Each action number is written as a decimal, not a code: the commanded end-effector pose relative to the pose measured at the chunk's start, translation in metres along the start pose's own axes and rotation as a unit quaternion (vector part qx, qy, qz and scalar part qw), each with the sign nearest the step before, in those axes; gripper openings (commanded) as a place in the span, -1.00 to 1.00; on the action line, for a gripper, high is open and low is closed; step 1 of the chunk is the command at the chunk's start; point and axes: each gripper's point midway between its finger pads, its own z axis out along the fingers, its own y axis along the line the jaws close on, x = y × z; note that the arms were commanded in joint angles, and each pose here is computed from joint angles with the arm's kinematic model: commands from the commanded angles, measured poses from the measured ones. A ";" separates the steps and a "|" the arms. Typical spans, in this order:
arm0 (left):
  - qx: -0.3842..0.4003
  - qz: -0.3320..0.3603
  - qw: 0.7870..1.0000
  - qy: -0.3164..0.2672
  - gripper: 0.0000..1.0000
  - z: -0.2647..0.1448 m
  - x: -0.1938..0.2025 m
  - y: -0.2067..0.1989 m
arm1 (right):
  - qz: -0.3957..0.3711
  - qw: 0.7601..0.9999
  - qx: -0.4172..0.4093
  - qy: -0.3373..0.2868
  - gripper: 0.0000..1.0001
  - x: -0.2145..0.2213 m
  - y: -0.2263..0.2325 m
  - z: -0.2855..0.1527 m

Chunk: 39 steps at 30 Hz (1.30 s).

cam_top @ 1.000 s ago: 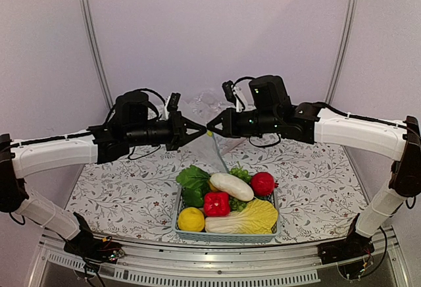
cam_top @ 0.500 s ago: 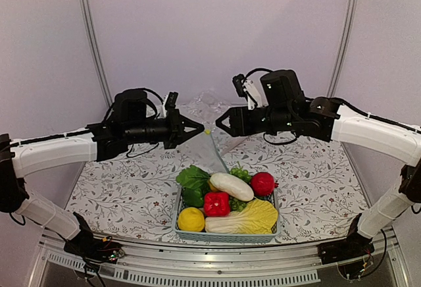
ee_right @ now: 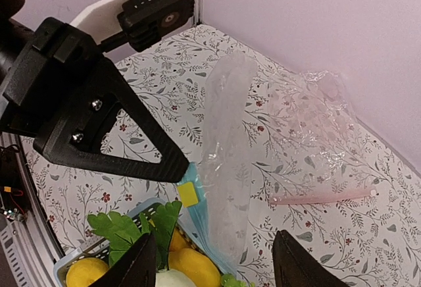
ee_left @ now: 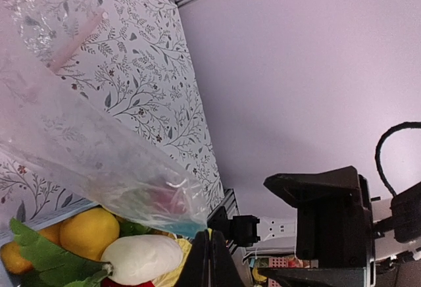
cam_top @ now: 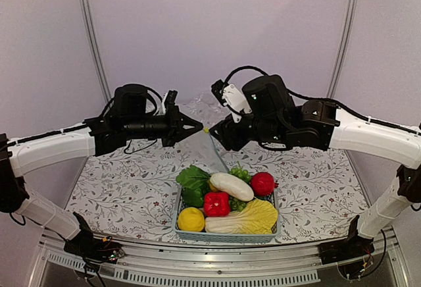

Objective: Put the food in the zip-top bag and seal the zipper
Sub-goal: Pass from the left arm to the right

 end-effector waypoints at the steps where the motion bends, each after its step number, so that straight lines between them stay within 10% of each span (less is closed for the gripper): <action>1: -0.008 -0.012 1.000 0.000 -1.00 -0.003 -0.004 0.000 | -0.077 0.996 0.045 0.010 0.20 -0.001 0.002 0.014; 39: 0.011 -0.024 1.000 0.007 -1.00 -0.004 -0.001 -0.004 | -0.138 0.986 0.093 0.018 -0.52 0.002 0.017 0.056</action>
